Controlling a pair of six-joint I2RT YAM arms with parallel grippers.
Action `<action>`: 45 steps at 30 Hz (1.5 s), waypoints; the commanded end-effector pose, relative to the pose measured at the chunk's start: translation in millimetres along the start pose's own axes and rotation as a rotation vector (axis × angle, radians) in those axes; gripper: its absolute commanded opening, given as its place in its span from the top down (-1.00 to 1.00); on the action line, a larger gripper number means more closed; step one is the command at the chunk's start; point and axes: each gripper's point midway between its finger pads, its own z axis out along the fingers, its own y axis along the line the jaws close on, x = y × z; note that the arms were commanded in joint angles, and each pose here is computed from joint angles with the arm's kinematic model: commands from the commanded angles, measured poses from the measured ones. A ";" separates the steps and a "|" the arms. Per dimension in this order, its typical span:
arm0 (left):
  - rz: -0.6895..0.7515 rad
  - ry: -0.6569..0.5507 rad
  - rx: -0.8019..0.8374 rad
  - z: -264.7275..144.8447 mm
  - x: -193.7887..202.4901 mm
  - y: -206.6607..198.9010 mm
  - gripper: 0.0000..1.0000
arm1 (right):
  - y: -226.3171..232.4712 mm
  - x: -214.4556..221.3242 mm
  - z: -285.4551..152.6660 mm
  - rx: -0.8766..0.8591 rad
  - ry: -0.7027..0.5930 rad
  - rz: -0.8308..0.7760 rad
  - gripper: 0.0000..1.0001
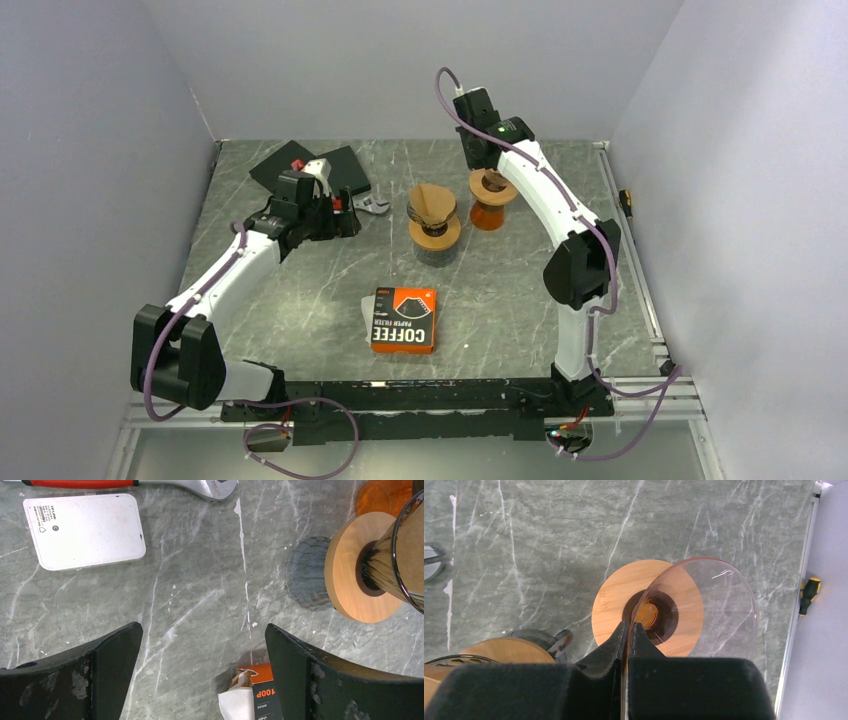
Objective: Place the coffee filter in the dripper
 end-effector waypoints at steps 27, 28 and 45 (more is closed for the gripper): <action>0.003 -0.172 0.183 2.8 -94.0 -56.8 -0.96 | 10.6 -41.4 -70.5 -0.347 -0.189 0.180 -0.69; -0.002 -0.176 0.205 3.9 -99.6 -62.5 -0.95 | 6.0 -40.9 -71.1 -0.369 -0.190 0.205 -0.70; 0.084 -0.093 0.488 52.7 -116.7 -198.6 -0.81 | -105.5 -10.4 -57.9 -0.382 -0.226 0.539 -0.81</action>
